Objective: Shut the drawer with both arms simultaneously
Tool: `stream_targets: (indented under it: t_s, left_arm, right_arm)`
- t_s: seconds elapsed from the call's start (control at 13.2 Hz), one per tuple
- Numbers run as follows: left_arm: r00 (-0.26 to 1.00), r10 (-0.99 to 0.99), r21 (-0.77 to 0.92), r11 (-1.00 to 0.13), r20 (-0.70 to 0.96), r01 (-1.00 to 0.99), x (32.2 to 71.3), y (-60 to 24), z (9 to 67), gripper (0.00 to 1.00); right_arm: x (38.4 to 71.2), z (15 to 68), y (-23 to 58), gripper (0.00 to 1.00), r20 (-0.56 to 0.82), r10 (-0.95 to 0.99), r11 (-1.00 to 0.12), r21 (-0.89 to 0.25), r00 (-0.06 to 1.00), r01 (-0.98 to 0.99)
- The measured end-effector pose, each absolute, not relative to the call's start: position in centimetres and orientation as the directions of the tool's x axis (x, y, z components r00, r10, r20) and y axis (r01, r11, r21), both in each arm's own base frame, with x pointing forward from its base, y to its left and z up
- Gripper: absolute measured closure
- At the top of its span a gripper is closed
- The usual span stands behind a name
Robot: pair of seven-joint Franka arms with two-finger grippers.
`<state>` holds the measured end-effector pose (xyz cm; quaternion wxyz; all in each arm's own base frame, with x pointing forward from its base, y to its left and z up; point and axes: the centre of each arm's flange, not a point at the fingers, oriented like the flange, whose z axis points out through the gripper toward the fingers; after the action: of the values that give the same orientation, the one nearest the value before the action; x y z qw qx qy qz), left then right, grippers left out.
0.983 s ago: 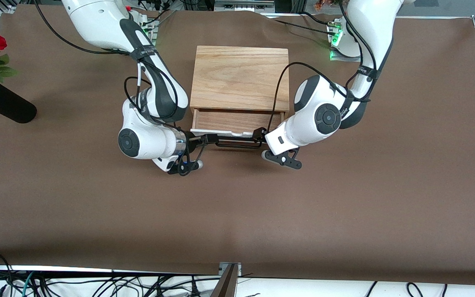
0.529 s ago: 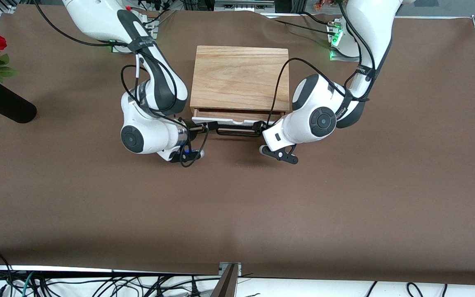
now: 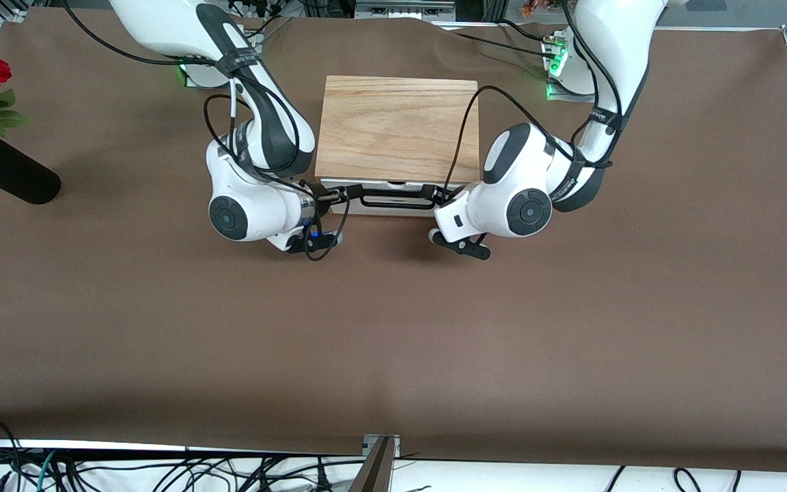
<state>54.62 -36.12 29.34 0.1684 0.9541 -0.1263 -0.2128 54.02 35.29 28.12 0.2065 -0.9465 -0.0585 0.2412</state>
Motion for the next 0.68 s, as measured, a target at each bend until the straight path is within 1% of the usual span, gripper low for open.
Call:
stream_targets:
  t_s: [0.45, 0.53, 0.68]
  left_arm:
    - [0.878, -0.304, 0.375, -0.913, -0.37, -0.159, 55.1, -35.4, 29.5, 0.0]
    - [0.883, -0.293, 0.375, -0.915, -0.366, -0.148, 55.6, -34.7, 29.7, 0.0]
    - [0.901, -0.271, 0.383, -0.914, -0.34, -0.13, 57.1, -33.1, 31.3, 0.0]
  right_arm:
    - [54.3, 28.4, 34.4, 0.0, -0.438, 0.204, -0.913, -0.408, 0.876, 0.009]
    - [55.3, 29.1, 33.0, 0.0, -0.431, 0.195, -0.917, -0.399, 0.881, 0.008]
    - [58.1, 32.0, 29.4, 0.0, -0.39, 0.188, -0.918, -0.395, 0.902, 0.02]
